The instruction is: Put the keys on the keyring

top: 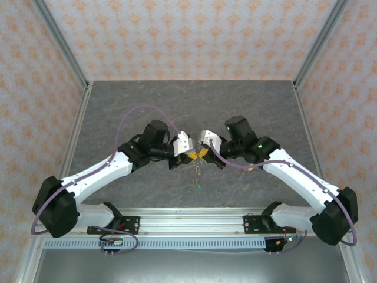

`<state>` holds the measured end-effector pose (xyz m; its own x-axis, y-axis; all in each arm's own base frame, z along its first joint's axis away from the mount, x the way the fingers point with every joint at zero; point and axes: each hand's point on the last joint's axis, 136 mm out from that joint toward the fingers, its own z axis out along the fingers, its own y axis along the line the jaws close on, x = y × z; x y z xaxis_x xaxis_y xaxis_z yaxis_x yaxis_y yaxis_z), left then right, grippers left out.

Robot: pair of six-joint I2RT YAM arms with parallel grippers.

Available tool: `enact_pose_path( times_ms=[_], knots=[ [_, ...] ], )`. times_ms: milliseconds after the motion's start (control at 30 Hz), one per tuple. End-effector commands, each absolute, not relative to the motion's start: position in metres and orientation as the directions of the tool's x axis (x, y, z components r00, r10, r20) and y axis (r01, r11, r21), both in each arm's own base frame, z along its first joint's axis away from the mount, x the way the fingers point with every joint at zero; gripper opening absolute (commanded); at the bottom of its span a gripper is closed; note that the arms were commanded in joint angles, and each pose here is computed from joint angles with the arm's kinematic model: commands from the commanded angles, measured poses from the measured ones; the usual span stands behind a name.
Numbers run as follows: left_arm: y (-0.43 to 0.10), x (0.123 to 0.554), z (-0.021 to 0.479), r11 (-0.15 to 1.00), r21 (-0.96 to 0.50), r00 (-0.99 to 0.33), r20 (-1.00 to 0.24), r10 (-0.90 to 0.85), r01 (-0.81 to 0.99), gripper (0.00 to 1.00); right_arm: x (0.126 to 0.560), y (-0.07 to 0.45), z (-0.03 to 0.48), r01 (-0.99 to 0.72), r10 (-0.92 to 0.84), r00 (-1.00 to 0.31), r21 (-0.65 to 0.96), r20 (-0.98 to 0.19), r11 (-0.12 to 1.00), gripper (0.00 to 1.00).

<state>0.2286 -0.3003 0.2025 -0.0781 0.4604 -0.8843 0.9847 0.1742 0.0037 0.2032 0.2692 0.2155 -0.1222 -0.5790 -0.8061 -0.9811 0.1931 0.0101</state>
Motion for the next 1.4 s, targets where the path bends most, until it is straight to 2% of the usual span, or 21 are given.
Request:
enact_pose_path(
  times_ms=[0, 200, 667, 1000, 1100, 1367],
  knots=[
    [-0.307, 0.227, 0.216, 0.152, 0.031, -0.034, -0.91, 0.412, 0.988, 0.0, 0.206, 0.281, 0.232, -0.986, -0.525, -0.066, -0.027, -0.848, 0.166, 0.05],
    [-0.307, 0.228, 0.222, 0.174, 0.029, -0.036, -0.934, 0.356, 0.984, 0.0, 0.206, 0.275, 0.222, -0.988, -0.514, -0.073, -0.009, -0.855, 0.156, 0.13],
    [-0.309, 0.222, 0.235, 0.155, 0.018, -0.027, -0.958, 0.287, 0.988, 0.0, 0.208, 0.268, 0.213, -0.99, -0.43, -0.105, 0.052, -0.897, 0.132, 0.16],
    [-0.309, 0.226, 0.228, 0.169, 0.014, -0.04, -0.949, 0.313, 0.985, 0.0, 0.21, 0.27, 0.226, -0.989, -0.381, -0.094, 0.043, -0.92, 0.14, 0.03],
    [-0.307, 0.227, 0.221, 0.174, 0.021, -0.044, -0.932, 0.36, 0.985, 0.08, 0.211, 0.27, 0.231, -0.988, -0.387, -0.108, 0.055, -0.916, 0.146, 0.0],
    [-0.304, 0.237, 0.215, 0.209, 0.051, -0.043, -0.907, 0.419, 0.977, 0.15, 0.209, 0.268, 0.227, -0.986, -0.493, -0.106, 0.029, -0.864, 0.161, 0.0]
  ],
)
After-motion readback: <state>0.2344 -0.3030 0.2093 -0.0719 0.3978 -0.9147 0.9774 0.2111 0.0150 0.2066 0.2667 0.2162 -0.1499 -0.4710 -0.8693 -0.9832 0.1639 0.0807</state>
